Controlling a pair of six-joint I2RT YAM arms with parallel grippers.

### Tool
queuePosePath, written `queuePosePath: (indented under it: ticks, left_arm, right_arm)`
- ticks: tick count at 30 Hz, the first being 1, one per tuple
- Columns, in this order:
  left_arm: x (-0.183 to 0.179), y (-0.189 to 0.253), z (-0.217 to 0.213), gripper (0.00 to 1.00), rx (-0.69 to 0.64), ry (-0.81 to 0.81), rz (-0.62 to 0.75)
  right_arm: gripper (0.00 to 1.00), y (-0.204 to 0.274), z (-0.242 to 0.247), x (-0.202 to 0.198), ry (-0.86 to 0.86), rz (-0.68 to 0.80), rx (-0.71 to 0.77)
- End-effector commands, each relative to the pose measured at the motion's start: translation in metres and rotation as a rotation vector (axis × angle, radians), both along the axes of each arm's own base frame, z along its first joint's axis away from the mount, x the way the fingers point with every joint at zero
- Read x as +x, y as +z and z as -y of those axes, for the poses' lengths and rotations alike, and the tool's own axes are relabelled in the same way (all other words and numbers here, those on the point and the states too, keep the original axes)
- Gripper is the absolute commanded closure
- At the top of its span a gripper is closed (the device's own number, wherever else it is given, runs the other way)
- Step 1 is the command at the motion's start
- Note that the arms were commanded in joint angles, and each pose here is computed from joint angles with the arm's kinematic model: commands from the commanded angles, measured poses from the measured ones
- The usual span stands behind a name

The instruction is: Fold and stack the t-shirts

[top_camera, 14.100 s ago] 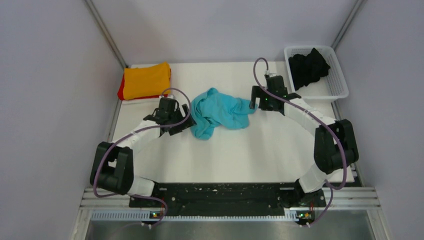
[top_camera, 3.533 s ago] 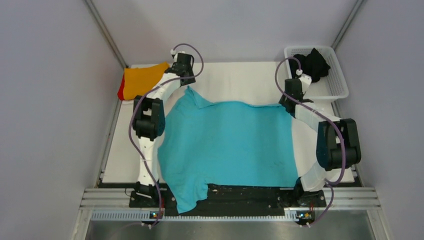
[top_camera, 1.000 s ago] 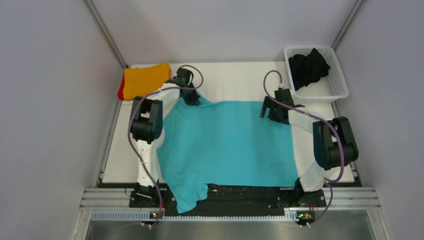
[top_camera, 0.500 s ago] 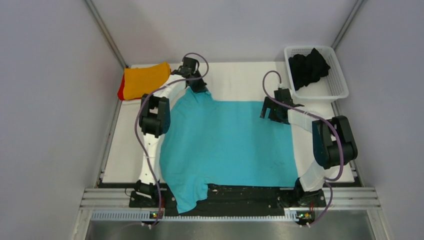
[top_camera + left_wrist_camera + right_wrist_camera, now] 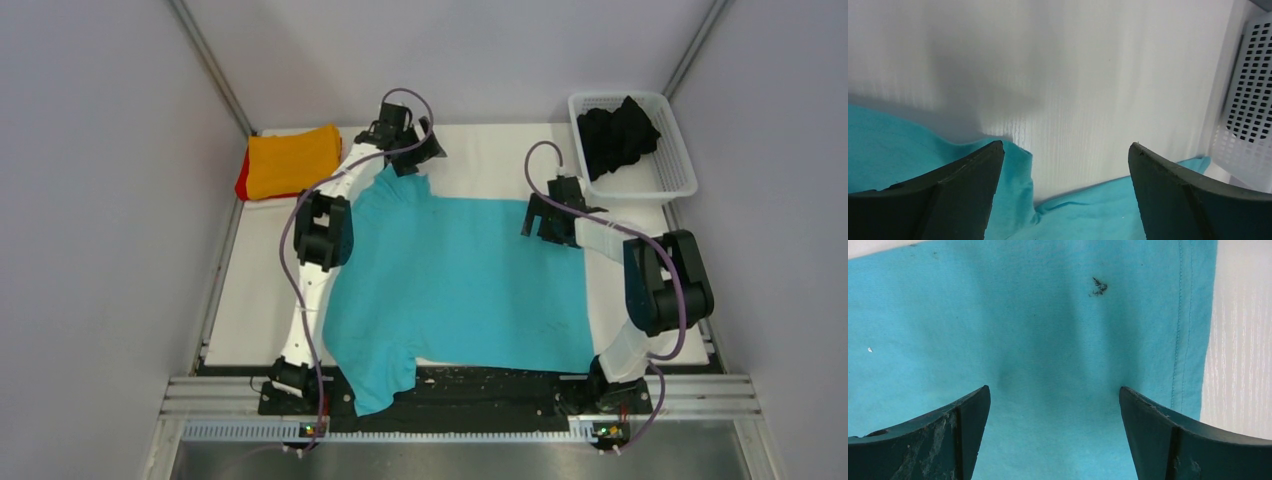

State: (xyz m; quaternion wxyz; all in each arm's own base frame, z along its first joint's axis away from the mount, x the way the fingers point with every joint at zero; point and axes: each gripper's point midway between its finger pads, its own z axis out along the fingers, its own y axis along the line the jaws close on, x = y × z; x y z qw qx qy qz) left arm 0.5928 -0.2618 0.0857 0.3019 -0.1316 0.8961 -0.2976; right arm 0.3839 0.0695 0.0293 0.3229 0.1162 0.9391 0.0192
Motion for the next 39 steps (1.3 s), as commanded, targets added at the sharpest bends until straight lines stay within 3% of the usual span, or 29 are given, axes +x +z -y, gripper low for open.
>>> queuePosePath:
  ticks: [1, 6, 12, 18, 26, 39]
  left_arm:
    - [0.000, 0.067, -0.021, 0.01, 0.074, 0.024, 0.121]
    - [-0.027, 0.093, -0.037, 0.01, 0.123, 0.025, 0.141]
    - [-0.079, 0.048, -0.071, 0.01, 0.263, 0.034, 0.032]
    - [-0.101, -0.007, -0.083, 0.01, 0.308, 0.031, -0.117]
    - [-0.086, -0.053, -0.098, 0.01, 0.257, 0.067, -0.252]
    - [-0.030, -0.070, -0.115, 0.01, 0.140, 0.100, -0.245]
  right_arm:
    - [0.01, 0.024, 0.001, 0.008, -0.011, 0.049, 0.001]
    - [0.01, 0.034, 0.007, 0.006, -0.043, 0.071, -0.013]
    - [0.01, 0.043, 0.004, 0.018, -0.048, 0.102, -0.002]
    - [0.01, 0.032, 0.000, 0.034, -0.046, 0.077, -0.003]
    - [0.01, 0.003, -0.001, 0.052, -0.054, 0.016, -0.009]
    - [0.01, -0.023, 0.009, 0.098, -0.062, -0.036, -0.052]
